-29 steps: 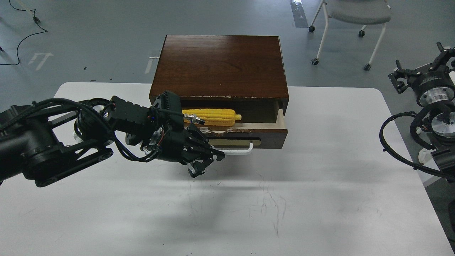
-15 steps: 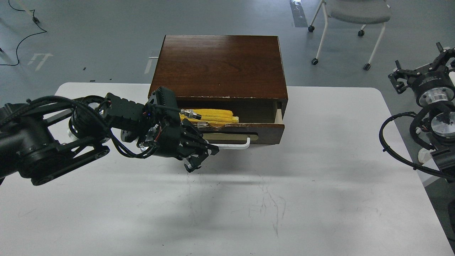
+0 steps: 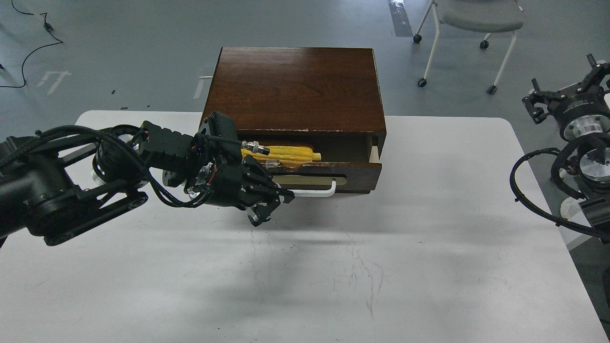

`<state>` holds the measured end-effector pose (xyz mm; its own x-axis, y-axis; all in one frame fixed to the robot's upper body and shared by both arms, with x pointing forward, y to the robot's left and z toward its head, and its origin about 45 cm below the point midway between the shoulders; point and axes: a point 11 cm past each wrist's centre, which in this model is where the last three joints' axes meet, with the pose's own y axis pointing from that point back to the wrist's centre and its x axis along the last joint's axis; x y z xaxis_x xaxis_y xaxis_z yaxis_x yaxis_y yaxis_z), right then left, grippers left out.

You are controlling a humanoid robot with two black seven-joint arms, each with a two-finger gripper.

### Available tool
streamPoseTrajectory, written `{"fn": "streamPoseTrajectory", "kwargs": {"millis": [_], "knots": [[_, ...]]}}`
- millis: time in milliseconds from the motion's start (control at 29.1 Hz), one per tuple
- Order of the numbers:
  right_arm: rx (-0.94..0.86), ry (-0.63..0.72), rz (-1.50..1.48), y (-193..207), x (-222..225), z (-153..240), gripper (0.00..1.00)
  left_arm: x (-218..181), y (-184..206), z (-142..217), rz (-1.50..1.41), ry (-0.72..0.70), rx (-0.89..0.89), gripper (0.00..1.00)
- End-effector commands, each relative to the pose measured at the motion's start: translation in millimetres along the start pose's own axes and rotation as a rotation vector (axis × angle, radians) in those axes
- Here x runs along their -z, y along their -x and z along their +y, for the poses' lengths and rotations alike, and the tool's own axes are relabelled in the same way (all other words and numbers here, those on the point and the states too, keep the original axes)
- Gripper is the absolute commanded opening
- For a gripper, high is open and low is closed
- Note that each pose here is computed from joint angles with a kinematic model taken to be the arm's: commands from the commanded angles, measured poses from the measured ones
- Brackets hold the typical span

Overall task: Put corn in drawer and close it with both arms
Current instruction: 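Push the drawer into the box with the left hand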

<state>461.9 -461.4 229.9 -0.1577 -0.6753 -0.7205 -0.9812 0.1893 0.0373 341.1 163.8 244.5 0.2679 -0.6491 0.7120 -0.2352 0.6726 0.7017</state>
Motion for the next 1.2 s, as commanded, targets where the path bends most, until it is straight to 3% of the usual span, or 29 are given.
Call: {"fn": "streamPoseTrajectory", "kwargs": {"millis": [0, 1168], "knots": [[0.002, 0.001, -0.003, 1.1, -1.2, -0.4, 1.0, 1.6, 0.8, 0.2, 0.004, -0.004, 0.001, 0.0], [0.005, -0.01, -0.001, 3.0, 5.2, -1.8, 1.0, 12.3, 0.6, -9.0, 0.041, -0.022, -0.007, 0.0]]}}
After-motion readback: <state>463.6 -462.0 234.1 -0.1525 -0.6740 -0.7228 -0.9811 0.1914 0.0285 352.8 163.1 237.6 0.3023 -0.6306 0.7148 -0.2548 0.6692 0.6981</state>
